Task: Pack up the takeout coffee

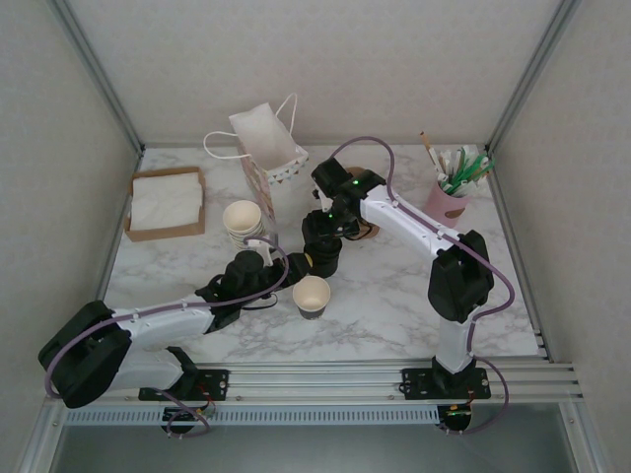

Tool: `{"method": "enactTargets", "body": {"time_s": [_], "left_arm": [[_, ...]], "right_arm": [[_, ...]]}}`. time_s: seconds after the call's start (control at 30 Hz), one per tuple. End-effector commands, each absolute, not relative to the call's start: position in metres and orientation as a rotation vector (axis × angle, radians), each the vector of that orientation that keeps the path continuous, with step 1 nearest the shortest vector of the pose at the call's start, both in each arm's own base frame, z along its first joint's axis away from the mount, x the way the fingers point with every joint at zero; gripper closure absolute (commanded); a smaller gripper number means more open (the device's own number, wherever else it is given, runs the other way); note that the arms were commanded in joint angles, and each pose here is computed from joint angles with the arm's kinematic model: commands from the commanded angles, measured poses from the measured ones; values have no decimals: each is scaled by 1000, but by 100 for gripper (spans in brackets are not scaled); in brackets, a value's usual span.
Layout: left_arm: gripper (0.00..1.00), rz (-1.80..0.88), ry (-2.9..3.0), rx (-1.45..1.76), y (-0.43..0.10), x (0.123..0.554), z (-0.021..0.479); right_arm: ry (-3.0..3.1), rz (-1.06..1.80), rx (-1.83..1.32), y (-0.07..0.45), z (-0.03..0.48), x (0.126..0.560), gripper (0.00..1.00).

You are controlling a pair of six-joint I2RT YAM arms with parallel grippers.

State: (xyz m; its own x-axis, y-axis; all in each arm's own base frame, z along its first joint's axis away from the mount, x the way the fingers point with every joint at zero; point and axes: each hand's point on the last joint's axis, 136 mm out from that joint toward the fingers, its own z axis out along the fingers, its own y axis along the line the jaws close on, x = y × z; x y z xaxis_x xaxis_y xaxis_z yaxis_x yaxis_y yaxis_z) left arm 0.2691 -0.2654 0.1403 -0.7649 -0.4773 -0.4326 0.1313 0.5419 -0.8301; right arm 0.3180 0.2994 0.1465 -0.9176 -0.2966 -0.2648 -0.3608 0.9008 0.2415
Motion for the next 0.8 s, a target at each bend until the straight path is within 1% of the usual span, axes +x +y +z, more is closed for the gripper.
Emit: {"method": "enactTargets", "body": {"time_s": [0.0,0.27,0.47,0.77], "left_arm": [[47,-1247,2126,-289,-265,272,139],[45,-1260,2119,-282,-268,275,140],[39,-1277,2110,-276,-270,275,142],[42,-1266,2121,-294,-269,279,134]], "right_arm": [[2834,470,-472,298,157,316,27],[2839,476,-473,298,157,313,28],[2840,479,-473,298,157,313,28],[2846,496,-474,300,156,312,29]]}}
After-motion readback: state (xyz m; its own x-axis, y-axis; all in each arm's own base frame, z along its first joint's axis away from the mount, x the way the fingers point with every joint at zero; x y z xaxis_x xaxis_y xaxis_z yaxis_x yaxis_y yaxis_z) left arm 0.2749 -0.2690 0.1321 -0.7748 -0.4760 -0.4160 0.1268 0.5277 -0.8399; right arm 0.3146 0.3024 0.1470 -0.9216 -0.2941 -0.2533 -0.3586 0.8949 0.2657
